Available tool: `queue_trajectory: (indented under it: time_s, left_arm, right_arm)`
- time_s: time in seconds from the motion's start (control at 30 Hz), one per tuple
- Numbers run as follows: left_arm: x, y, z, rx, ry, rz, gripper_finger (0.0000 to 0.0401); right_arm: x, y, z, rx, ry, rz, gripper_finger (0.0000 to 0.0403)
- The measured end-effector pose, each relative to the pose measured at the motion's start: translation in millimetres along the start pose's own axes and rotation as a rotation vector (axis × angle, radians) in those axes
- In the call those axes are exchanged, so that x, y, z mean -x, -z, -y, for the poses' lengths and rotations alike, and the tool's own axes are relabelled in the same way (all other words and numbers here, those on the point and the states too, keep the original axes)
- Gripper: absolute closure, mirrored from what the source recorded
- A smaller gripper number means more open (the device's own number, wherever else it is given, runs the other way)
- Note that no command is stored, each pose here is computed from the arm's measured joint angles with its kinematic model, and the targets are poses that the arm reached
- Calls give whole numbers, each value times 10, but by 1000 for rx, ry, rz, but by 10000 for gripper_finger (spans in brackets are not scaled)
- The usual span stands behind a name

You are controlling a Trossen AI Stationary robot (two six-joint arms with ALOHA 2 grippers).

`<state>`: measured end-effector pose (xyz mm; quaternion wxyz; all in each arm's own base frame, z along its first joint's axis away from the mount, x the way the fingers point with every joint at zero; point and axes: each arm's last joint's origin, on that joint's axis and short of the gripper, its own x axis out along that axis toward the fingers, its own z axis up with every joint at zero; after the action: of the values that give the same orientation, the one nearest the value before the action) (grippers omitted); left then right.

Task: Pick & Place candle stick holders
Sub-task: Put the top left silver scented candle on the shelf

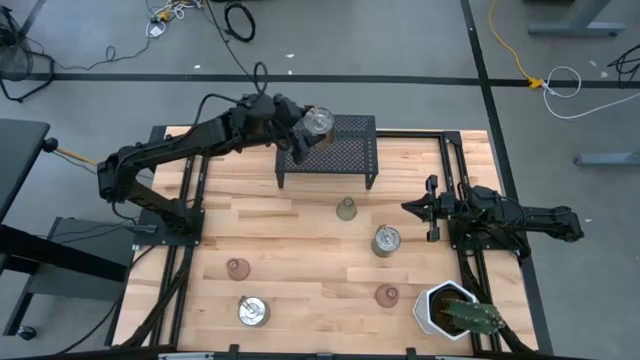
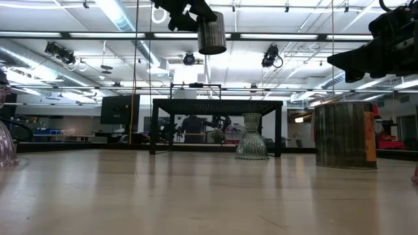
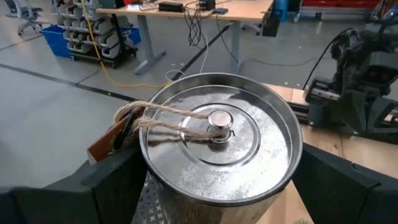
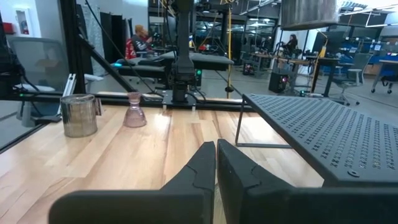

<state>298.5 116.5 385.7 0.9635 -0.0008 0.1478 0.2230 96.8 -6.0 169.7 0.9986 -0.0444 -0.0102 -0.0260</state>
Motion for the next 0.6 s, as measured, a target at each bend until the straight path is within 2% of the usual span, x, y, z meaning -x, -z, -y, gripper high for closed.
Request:
queue_trajectory:
  time_s: [0.37, 0.6]
  left_arm:
    - [-29, -4, -114, 38, -50, 8, 41]
    - [-11, -163, -222, 74, -106, 42, 41]
  right_arm:
    - [0, 2, 0, 0, 0, -1, 382]
    - [0, 1, 0, 0, -1, -1, 382]
